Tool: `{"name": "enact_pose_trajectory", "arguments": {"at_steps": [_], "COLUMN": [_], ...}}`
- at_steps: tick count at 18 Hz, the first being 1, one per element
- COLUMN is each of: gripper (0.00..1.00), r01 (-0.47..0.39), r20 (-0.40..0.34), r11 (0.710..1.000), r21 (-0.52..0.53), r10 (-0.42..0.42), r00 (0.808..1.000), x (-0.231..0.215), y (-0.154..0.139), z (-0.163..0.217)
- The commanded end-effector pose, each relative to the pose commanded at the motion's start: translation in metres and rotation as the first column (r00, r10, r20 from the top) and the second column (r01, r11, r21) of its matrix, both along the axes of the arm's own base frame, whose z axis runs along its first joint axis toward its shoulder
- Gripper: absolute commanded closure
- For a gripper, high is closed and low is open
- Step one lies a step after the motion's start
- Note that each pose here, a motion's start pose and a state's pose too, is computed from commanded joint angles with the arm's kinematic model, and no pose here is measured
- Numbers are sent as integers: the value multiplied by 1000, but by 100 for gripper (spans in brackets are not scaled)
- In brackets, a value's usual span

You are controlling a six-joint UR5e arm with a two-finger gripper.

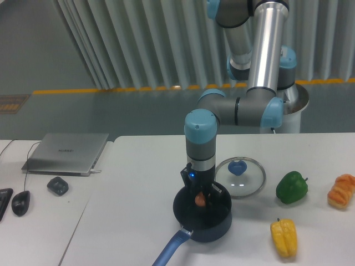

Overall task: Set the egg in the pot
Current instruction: 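Lower the egg into the saucepan, then hold the egg inside the saucepan and open the gripper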

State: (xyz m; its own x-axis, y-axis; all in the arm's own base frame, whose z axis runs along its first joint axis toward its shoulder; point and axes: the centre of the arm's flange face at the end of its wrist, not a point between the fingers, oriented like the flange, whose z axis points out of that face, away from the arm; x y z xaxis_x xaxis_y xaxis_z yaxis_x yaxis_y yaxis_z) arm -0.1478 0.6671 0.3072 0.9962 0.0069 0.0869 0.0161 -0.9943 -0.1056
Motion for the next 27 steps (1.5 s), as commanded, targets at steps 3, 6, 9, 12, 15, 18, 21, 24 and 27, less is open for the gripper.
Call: {"name": "enact_pose_trajectory", "arguments": {"at_steps": [3,6,9,12,15,18,21,24,27], "gripper": [52,52,52,52,52,52,52,52,51], "r01": [0,-1,11,11,14,20,20,22,25], "r20": [1,5,7,9,11,10,11,11,11], "r11": [1000,1000,1000,1000,1000,999,999,999,999], "r21": [-1,-10,-14,-20,-24,-26,-27,-28,-28], "r10": [0,2,-11,-11,-14,-20,-20,-21,-24], "r00": [1000,1000,1000,1000,1000,1000,1000,1000,1000], "x": [1,0,8,8,9,12,12,13,14], "y": [1,2,4,5,6,7,7,7,7], "z": [-2,-8,-11,-15,-18,-20,-21,-21,-22]}}
